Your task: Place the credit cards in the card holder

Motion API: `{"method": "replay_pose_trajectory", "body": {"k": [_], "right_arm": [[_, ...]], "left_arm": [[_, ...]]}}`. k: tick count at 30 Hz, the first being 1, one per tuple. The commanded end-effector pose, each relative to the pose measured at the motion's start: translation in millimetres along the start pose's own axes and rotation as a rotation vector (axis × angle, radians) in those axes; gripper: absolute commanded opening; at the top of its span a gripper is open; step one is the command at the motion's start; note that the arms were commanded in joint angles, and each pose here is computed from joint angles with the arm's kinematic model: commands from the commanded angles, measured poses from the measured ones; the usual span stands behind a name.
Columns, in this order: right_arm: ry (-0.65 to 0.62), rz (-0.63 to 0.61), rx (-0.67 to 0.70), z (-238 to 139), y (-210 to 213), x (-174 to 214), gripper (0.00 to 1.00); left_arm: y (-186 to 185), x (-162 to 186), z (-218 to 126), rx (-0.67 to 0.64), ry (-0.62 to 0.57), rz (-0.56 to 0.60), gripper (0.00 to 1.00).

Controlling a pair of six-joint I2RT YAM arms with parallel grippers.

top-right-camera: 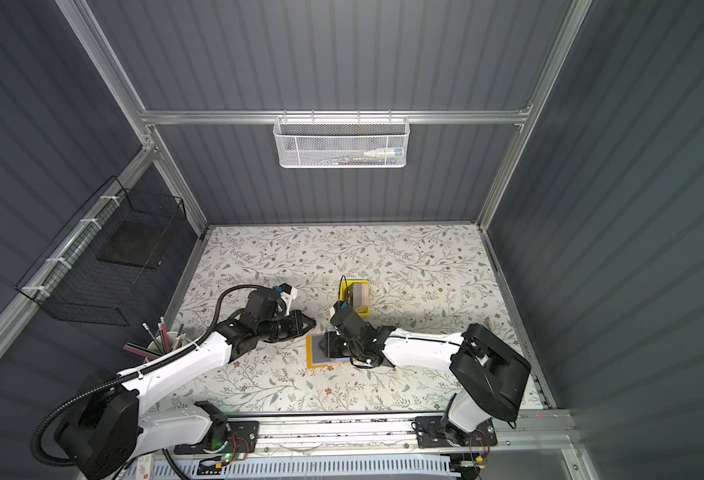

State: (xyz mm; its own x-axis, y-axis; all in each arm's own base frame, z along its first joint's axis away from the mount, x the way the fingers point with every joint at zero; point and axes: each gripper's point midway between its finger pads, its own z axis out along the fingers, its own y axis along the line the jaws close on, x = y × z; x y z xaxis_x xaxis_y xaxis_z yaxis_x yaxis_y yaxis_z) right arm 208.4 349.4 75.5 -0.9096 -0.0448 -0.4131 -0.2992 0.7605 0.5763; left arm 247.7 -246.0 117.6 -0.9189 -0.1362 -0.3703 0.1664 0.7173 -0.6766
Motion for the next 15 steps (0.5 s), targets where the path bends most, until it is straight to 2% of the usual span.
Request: {"method": "replay_pose_trajectory", "body": {"k": [1,5,12,15], "right_arm": [[0.001,-0.008,0.005,0,6,-2,0.4],[-0.017,-0.007,0.014,-5,6,-5,0.44],[-0.088,0.024,0.038,-26,-7,-21,0.89],[-0.133,0.054,0.055,-42,-21,-34,0.95]], "left_arm": [[2,8,-4,-0.001,0.048,0.024,0.17],[0,8,-6,0.001,0.054,0.039,0.17],[-19,-1,-8,0.072,0.04,0.083,0.19],[-26,-7,-7,0.085,0.038,0.102,0.2]]}}
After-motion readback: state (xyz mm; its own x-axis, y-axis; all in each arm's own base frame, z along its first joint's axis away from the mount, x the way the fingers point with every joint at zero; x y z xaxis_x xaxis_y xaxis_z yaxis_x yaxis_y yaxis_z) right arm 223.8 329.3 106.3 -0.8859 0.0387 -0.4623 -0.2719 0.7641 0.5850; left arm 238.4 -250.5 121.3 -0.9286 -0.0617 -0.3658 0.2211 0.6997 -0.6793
